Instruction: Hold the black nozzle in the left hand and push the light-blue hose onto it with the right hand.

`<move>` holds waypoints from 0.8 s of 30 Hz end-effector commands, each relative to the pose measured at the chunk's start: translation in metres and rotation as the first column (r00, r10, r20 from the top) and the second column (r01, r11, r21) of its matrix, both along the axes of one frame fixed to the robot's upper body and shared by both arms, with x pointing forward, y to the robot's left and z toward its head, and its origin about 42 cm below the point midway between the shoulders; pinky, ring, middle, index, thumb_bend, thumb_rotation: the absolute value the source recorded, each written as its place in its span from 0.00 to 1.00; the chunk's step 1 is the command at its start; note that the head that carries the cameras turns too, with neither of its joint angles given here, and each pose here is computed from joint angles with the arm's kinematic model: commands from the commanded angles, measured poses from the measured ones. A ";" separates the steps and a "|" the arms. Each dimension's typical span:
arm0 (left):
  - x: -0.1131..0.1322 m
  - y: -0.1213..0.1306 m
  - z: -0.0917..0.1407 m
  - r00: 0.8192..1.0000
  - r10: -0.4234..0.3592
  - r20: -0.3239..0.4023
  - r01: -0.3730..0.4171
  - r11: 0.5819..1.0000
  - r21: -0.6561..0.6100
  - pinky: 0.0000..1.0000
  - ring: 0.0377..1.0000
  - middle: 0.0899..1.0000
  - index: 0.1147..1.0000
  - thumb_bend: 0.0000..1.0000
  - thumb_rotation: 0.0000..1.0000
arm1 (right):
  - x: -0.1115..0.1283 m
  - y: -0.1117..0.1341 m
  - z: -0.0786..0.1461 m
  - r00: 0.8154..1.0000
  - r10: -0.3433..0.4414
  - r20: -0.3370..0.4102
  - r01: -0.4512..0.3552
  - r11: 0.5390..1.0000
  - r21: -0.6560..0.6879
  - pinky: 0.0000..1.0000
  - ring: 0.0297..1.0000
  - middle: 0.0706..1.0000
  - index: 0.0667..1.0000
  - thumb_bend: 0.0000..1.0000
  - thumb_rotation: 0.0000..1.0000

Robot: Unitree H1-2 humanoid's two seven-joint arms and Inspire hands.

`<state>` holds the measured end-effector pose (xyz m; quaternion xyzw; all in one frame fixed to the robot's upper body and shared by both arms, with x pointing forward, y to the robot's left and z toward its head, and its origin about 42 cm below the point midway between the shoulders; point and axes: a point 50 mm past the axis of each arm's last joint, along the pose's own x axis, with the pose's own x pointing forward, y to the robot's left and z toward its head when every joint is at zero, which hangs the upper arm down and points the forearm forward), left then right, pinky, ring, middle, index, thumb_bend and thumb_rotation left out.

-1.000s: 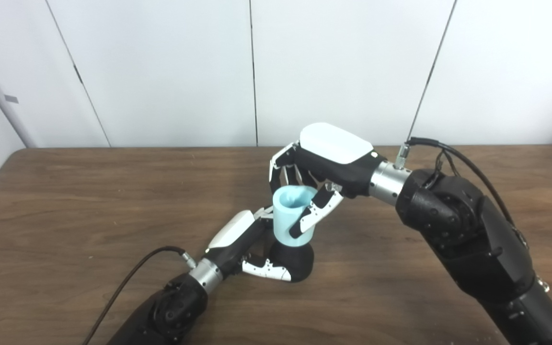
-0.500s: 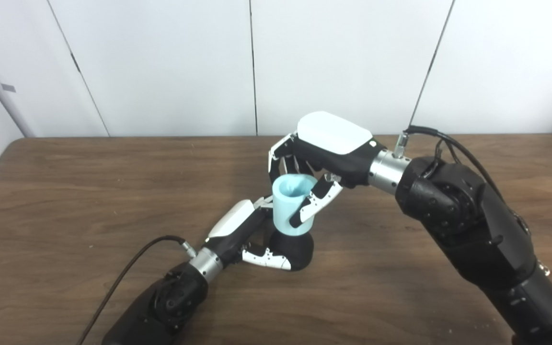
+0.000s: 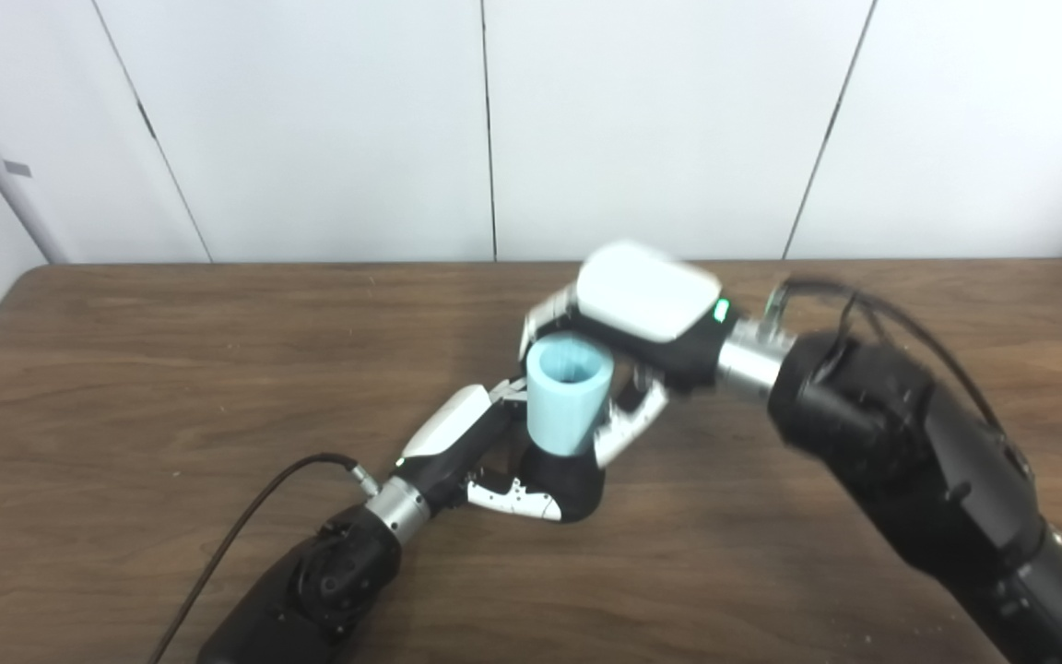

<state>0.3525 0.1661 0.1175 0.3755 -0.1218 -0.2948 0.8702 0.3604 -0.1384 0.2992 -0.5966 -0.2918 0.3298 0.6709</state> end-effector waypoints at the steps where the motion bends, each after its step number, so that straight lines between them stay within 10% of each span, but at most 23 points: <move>1: -0.038 0.017 -0.065 0.965 0.020 -0.262 0.040 0.974 0.225 1.00 0.97 0.77 0.37 0.58 0.36 | -0.001 -0.004 0.001 0.999 0.026 0.047 -0.023 0.998 -0.062 0.78 0.84 0.80 0.72 0.89 0.42; 24: -0.039 0.017 -0.064 0.963 0.019 -0.268 0.042 0.974 0.222 1.00 0.97 0.77 0.37 0.58 0.36 | -0.002 -0.005 -0.005 0.997 0.032 0.065 -0.029 0.999 -0.035 0.86 0.88 0.84 0.70 0.88 0.41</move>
